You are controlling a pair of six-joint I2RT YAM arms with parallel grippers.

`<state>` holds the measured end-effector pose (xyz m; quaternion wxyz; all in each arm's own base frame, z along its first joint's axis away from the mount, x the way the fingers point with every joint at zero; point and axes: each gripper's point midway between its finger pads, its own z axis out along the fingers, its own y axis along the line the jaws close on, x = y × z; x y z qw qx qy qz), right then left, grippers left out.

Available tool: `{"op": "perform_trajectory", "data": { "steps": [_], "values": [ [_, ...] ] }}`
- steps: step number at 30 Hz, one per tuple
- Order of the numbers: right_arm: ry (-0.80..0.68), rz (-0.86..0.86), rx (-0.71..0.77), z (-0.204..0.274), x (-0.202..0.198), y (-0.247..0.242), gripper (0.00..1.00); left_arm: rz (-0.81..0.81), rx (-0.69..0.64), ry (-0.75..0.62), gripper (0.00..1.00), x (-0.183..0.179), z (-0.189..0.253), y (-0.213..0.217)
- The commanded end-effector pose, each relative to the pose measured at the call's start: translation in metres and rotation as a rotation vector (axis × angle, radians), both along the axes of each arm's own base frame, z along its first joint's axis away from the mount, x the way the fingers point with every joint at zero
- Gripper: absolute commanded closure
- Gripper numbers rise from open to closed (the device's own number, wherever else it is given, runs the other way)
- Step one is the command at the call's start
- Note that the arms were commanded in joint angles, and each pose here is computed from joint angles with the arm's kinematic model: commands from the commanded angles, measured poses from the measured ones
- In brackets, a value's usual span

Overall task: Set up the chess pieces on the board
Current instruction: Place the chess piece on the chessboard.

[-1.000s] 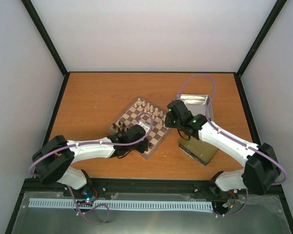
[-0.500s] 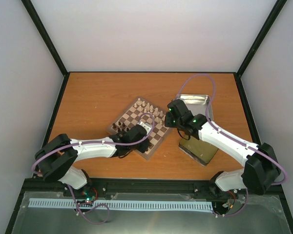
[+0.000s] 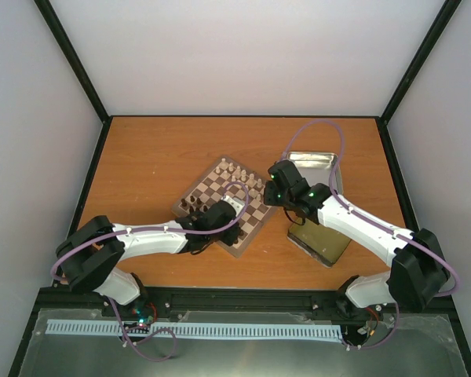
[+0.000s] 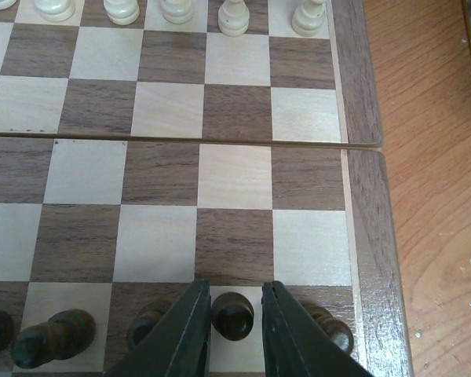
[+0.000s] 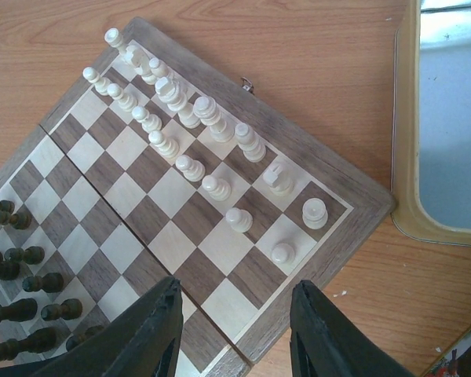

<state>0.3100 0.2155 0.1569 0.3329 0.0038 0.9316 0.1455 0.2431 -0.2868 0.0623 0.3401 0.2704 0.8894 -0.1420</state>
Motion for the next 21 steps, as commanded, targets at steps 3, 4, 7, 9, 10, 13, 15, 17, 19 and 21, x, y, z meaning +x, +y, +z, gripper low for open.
{"op": "perform_trajectory", "data": {
  "steps": [3,4,7,9,10,13,15,17,19,21],
  "values": [
    [-0.007,-0.017,0.015,0.003,0.003,-0.001,0.61,-0.009,-0.079,-0.061,0.78,0.007,0.043,-0.016],
    [-0.012,-0.017,0.020,0.006,0.003,-0.002,0.60,-0.004,-0.091,-0.070,0.76,0.007,0.051,-0.015],
    [-0.031,-0.013,0.027,0.013,0.002,-0.003,0.60,0.026,-0.133,-0.107,0.67,0.011,0.078,-0.012],
    [-0.049,-0.018,0.020,0.019,0.001,-0.007,0.56,0.046,-0.163,-0.142,0.62,0.012,0.100,-0.009],
    [-0.062,-0.018,0.016,0.023,0.000,-0.010,0.54,0.066,-0.183,-0.169,0.58,0.014,0.115,-0.004],
    [-0.105,-0.032,-0.013,0.033,-0.004,-0.023,0.50,0.119,-0.229,-0.241,0.50,0.015,0.155,0.012],
    [-0.139,-0.047,-0.041,0.041,-0.009,-0.035,0.48,0.158,-0.266,-0.297,0.43,0.013,0.182,0.028],
    [-0.169,-0.056,-0.077,0.045,-0.015,-0.049,0.48,0.175,-0.295,-0.350,0.39,0.007,0.205,0.044],
    [-0.190,-0.071,-0.088,0.050,-0.023,-0.061,0.47,0.160,-0.337,-0.408,0.33,-0.001,0.227,0.055],
    [-0.214,-0.075,-0.083,0.057,-0.032,-0.070,0.47,0.178,-0.371,-0.448,0.23,-0.007,0.245,0.071]
  ]
}}
